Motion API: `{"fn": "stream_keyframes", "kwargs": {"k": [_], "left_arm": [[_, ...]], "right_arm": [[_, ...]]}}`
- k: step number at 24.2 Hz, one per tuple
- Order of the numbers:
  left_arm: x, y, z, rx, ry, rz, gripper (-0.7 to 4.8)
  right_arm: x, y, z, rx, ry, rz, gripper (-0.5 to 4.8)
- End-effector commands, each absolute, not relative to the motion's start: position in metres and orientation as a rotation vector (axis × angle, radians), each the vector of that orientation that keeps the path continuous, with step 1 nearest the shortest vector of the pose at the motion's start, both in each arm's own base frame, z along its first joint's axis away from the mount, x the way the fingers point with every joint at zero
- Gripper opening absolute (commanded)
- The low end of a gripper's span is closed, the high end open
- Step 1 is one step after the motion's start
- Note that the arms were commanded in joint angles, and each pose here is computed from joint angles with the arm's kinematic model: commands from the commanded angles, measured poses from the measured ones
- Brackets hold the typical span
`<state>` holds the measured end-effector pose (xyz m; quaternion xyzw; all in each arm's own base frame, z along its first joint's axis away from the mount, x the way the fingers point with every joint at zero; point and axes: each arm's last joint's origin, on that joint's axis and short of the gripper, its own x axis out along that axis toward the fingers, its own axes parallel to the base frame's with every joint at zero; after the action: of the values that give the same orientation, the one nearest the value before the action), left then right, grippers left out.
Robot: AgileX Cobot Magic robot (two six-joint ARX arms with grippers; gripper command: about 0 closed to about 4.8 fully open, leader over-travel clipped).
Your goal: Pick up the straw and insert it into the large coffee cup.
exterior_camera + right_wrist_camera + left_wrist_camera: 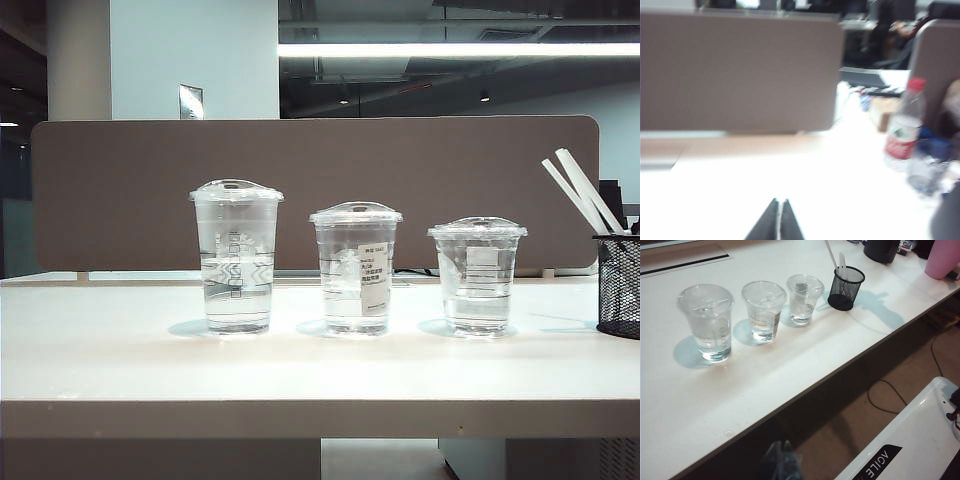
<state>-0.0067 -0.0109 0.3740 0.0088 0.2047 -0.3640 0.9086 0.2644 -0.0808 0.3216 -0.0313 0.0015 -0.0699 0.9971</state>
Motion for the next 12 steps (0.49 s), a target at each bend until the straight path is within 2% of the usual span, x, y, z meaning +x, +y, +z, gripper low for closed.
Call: {"fn": "stream_keyframes", "kwargs": {"k": [1, 4, 7, 12], "left_arm": [[-0.007, -0.011, 0.375, 0.018, 0.410, -0.756, -0.05], [-0.007, -0.011, 0.375, 0.018, 0.410, -0.757, -0.05], [-0.007, -0.011, 0.375, 0.018, 0.410, -0.757, -0.05], [-0.007, -0.011, 0.375, 0.018, 0.410, -0.756, -0.05]], "right_arm": [[0.267, -0.077, 0.301, -0.154, -0.017, -0.031, 0.49], [0.275, -0.074, 0.278, -0.181, 0.044, 0.036, 0.56], [0.285, -0.070, 0.261, -0.185, 0.085, 0.136, 1.12], [0.289, -0.059, 0.257, -0.297, 0.091, 0.181, 1.18]]}}
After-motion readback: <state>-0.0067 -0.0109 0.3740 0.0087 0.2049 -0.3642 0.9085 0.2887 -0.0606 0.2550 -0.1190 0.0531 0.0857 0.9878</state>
